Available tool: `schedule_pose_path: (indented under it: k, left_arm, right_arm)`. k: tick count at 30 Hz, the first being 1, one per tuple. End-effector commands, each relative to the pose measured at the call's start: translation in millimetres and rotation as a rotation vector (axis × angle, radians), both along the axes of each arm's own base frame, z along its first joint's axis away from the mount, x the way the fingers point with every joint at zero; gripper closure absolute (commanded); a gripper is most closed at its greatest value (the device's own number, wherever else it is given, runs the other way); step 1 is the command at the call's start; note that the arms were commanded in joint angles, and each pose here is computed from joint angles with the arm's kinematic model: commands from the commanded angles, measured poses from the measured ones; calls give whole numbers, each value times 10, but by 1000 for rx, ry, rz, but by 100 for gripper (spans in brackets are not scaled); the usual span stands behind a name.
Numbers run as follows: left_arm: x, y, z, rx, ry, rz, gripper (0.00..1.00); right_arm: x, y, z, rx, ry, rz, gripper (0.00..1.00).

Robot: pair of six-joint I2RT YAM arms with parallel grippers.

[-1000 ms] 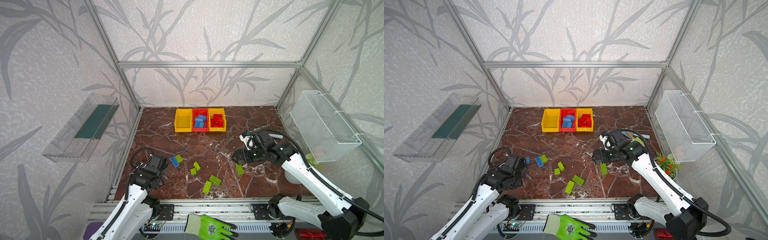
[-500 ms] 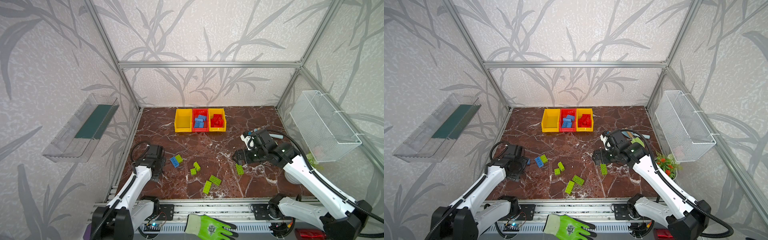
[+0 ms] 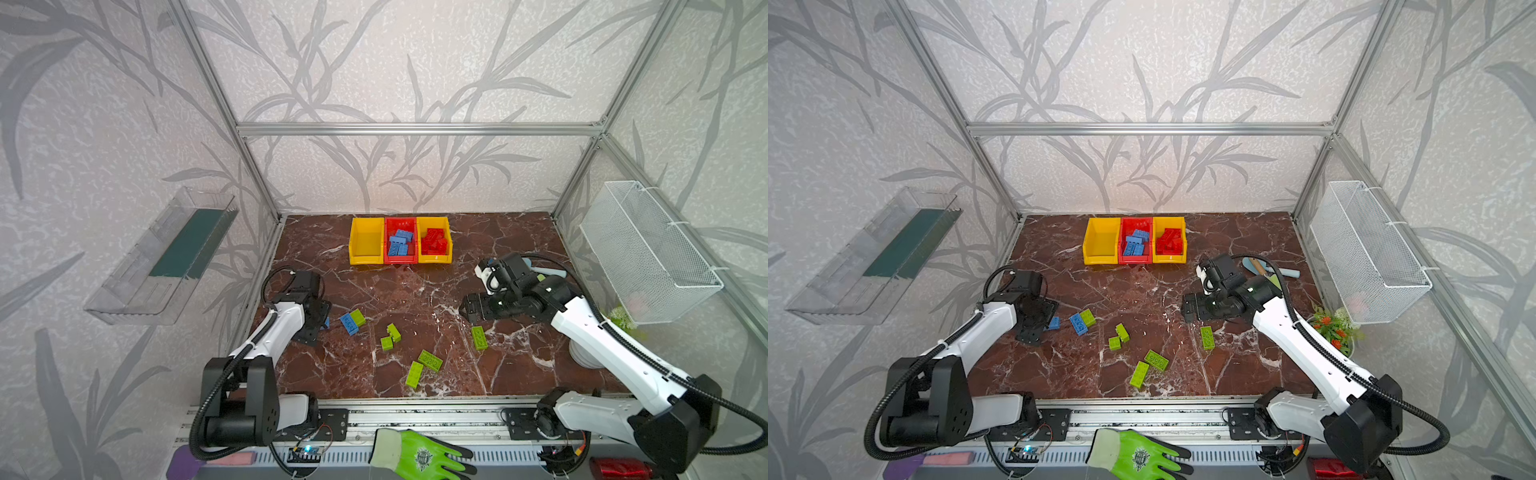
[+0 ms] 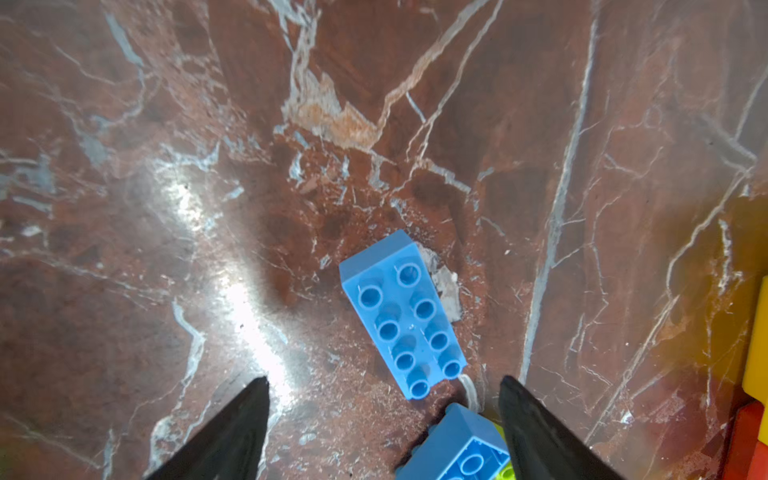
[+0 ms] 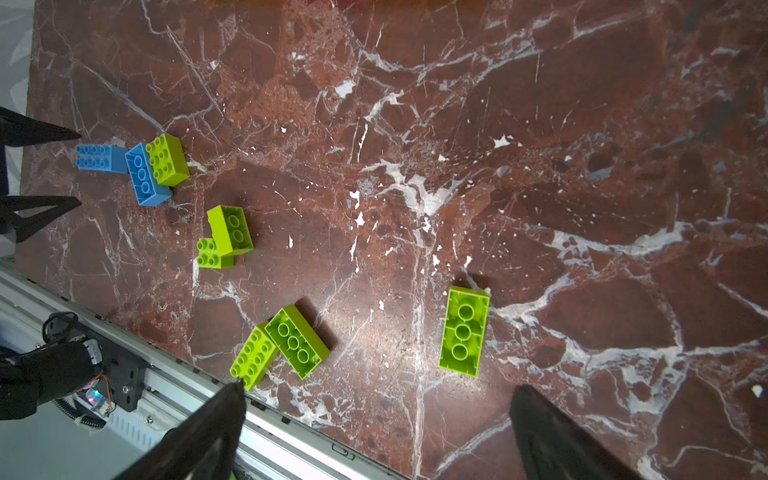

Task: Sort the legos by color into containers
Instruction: 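Reach the left gripper back to the blue bricks and grasp one, then carry the blue brick with the left gripper into the red bin and release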

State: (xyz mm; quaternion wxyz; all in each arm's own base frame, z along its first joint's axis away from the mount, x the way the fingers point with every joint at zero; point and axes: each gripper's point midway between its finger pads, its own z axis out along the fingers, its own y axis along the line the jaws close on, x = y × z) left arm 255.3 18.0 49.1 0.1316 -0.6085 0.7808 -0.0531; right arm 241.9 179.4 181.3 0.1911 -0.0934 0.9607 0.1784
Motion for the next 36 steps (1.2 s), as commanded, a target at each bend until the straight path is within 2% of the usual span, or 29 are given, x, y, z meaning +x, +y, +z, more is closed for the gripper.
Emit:
schedule_pose_path:
  k: [1,15,18,21,22,25,30,36]
  left_arm:
    - [-75,-16,-87,-29,17,46,15]
    - [92,79,-351,-55,105,91,17]
    - [35,59,-413,-73,131,93,32]
    - [-34,49,-445,-74,155,90,61]
    - [-58,55,-443,-69,164,83,68]
    - [-27,67,-339,-47,168,44,75]
    - [344,9,64,11,109,-83,80]
    - [1103,-394,615,87,13,-287,81]
  right_arm:
    - [120,67,109,4,-38,11,1]
    - [288,139,39,-25,-23,50,1]
    - [317,102,39,-24,-24,43,1]
    - [348,51,33,-22,-23,33,1]
    - [358,33,29,-21,-23,29,1]
    - [381,-11,17,-16,-21,18,1]
    - [385,-72,-7,-14,-17,-1,1]
    - [340,-164,-20,-17,-18,-37,1]
